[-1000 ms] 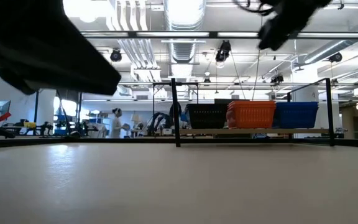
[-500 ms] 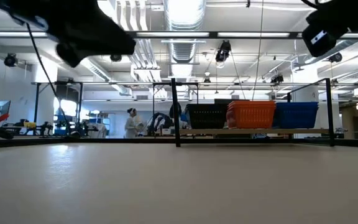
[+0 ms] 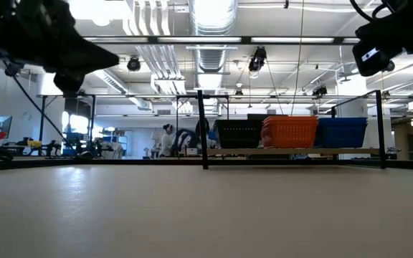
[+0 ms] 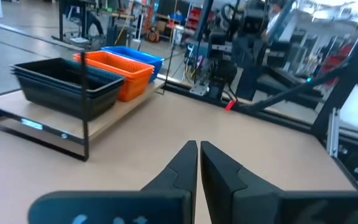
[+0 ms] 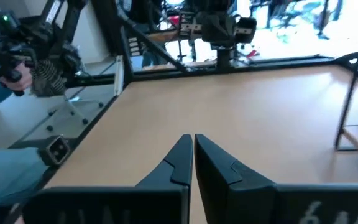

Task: Stack baskets on shelf by color
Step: Return to Home Position

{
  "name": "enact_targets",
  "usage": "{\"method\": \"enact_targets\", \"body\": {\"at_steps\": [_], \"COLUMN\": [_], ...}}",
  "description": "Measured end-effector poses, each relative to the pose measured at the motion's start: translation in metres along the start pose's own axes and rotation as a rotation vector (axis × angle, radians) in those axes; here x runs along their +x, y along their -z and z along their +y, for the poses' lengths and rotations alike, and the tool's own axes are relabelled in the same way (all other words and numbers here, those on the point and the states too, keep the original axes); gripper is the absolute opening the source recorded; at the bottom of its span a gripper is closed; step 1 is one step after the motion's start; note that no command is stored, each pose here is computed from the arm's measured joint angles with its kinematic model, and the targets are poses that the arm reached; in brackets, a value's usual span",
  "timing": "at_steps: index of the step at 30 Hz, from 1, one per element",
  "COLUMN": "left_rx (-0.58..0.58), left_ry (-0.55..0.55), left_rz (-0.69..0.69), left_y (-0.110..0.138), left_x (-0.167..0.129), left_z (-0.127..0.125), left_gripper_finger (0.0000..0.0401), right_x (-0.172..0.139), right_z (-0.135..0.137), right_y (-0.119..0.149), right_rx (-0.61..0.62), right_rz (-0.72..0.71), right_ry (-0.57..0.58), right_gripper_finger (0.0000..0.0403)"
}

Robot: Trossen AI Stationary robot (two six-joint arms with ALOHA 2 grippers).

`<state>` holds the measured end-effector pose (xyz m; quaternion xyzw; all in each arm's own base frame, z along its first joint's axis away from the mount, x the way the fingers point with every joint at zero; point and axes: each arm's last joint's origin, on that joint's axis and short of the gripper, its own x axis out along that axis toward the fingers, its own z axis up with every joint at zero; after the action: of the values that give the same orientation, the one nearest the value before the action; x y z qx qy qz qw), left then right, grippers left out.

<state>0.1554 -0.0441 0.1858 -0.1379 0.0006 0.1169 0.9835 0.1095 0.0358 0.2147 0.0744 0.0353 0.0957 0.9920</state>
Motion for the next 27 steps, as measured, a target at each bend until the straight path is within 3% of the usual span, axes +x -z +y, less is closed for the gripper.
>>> {"method": "enact_targets", "body": {"at_steps": [9, 21, 27], "left_rx": [-0.037, 0.010, 0.008], "left_ry": [0.003, -0.001, -0.014], "left_rz": [-0.045, -0.130, -0.151], "left_y": [0.013, -0.001, -0.004], "left_x": [-0.027, -0.042, -0.048], "left_z": [0.024, 0.035, 0.047], "left_gripper_finger": [0.0004, 0.0001, 0.0000], "right_x": [-0.008, -0.019, -0.018], "right_z": [-0.005, -0.009, -0.010], "right_y": [0.016, 0.028, 0.031], "right_rx": [0.011, 0.028, 0.034], "right_rz": [-0.129, -0.232, -0.216], "right_ry": [0.017, 0.018, 0.022], "right_gripper_finger": [0.0008, 0.0008, 0.0008]}}
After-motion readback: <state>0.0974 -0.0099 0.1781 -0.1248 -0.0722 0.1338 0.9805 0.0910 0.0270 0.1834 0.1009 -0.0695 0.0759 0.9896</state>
